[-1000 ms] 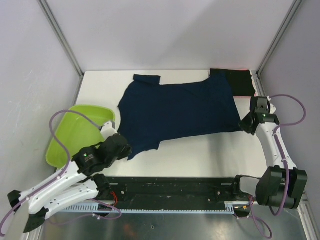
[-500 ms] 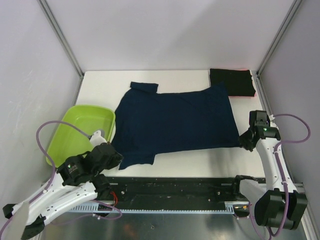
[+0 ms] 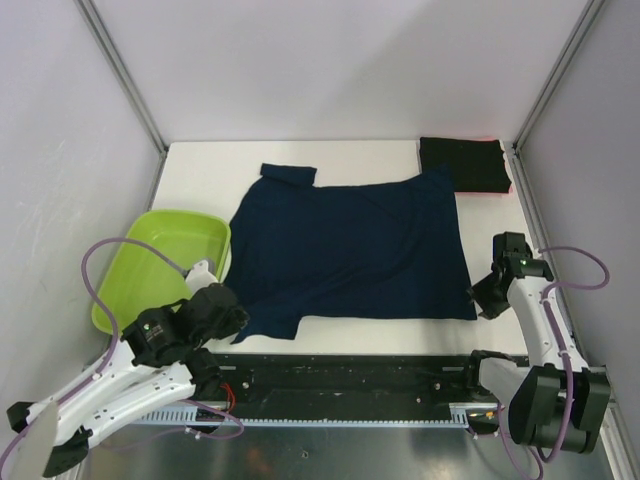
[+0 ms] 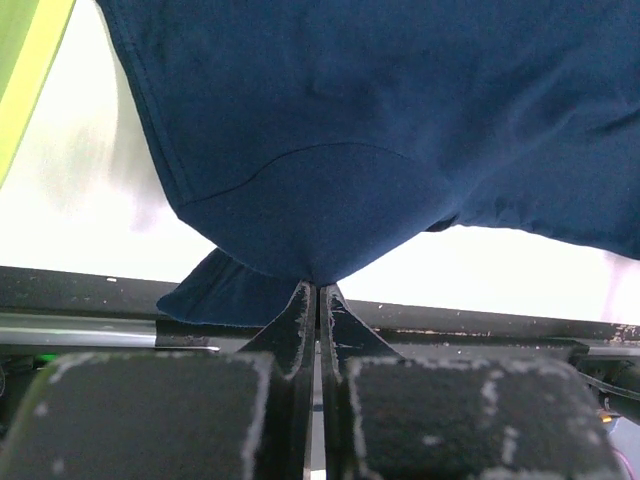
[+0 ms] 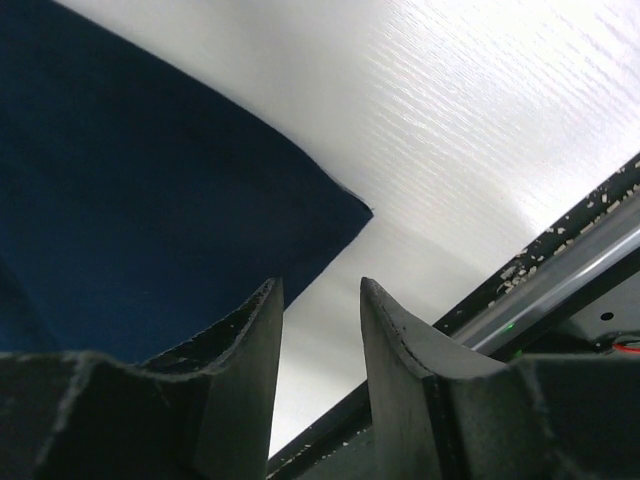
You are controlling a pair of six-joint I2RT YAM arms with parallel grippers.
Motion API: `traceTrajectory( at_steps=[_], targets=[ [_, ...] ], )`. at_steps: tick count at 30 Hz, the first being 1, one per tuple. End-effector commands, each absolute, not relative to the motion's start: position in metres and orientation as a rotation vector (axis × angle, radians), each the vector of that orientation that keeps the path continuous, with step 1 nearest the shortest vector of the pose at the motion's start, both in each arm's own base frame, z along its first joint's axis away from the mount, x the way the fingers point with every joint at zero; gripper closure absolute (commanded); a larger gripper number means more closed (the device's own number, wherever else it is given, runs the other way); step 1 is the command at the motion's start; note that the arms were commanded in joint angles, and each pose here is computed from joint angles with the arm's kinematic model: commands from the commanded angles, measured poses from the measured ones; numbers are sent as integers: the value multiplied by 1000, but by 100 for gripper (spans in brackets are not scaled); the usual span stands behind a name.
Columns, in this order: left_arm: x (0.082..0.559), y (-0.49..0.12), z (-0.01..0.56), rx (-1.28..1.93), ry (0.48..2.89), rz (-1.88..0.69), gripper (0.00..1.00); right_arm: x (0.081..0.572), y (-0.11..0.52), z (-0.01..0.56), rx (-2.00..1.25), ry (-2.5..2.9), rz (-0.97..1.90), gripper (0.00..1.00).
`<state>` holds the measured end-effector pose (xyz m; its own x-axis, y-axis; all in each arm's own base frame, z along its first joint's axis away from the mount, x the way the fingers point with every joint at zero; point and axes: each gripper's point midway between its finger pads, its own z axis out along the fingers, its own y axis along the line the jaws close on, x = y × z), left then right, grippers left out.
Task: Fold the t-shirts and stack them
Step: Grap the side of the flattened tshirt closest away from the robot with both arms
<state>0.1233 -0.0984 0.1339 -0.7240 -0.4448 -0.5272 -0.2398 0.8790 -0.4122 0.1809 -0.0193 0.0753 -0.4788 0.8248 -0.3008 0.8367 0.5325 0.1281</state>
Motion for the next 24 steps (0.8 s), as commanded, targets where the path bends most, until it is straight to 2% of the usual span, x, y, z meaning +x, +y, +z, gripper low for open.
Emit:
traceTrajectory(
  at_steps=[1, 10, 24],
  targets=[
    [132, -105, 143, -525, 2364, -458, 100, 169, -19, 58, 1475, 2463, -79, 61],
    [135, -104, 147, -531, 2316, -494, 100, 179, -29, 33, 1559, 2427, -75, 63],
    [140, -101, 157, -498, 2272, -489, 100, 191, -35, 24, 1620, 2364, 0, 65]
  ],
)
